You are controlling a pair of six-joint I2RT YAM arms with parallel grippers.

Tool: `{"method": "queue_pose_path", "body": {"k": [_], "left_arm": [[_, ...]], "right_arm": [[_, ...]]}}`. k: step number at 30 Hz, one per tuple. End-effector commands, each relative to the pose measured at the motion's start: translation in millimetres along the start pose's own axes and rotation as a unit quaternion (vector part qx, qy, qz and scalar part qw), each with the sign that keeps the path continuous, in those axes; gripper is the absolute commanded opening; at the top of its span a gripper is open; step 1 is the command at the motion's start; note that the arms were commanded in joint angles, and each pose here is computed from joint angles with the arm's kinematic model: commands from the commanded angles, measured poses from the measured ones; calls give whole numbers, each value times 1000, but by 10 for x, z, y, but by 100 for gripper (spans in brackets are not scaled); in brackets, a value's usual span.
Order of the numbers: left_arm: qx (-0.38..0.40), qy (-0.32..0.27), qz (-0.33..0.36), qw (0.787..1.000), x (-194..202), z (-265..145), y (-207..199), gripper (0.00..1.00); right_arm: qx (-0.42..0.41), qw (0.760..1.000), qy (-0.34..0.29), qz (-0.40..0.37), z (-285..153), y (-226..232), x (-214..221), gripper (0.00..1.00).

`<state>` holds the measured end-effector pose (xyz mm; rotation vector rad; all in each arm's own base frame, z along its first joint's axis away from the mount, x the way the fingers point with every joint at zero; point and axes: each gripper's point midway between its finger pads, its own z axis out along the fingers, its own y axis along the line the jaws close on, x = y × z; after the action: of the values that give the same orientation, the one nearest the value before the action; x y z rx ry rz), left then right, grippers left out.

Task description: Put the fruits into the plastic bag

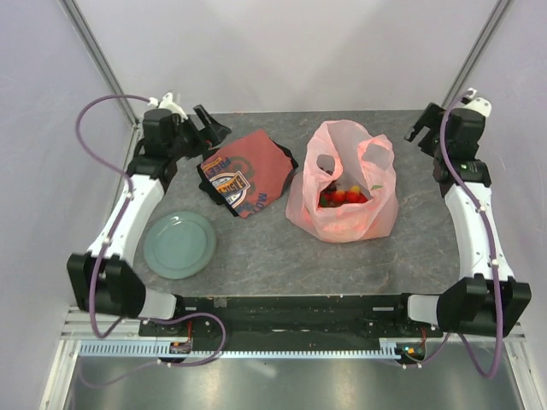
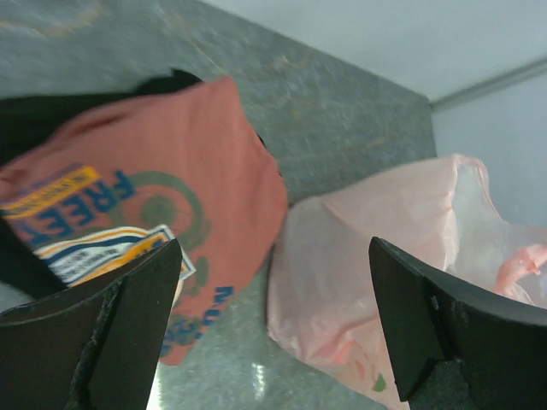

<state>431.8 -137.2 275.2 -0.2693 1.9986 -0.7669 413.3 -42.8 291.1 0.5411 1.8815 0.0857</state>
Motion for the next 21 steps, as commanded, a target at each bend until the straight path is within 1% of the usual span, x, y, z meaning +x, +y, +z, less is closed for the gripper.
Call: {"method": "queue_pose_path", "body": {"k": [1,2,4,6,7,11,16,21], "left_arm": [[-21,-89,80,993,-363,-656,-123,98],[-31,-109,84,990,-418,-754,-113,98],[-53,-144,82,985,-470,-974,-68,99],[-68,-156,83,982,-449,-1114,-20,99],[-73,-157,84,981,-441,-1141,2,99],[-104,-153,81,979,-404,-1204,112,99],[-108,-153,70,980,-405,-1211,120,99],[-101,-149,83,980,-396,-1211,97,99]], "right_arm": [[32,991,-128,5,-456,-154,-704,98],[40,992,-122,3,-430,-223,-569,98],[37,989,-141,13,-491,-278,-485,98],[28,987,-154,21,-566,-286,-447,98],[27,988,-151,25,-531,-315,-341,98],[32,987,-156,22,-545,-389,-227,98],[35,986,-164,5,-572,-410,-247,98],[38,985,-168,-5,-583,-422,-271,98]]}}
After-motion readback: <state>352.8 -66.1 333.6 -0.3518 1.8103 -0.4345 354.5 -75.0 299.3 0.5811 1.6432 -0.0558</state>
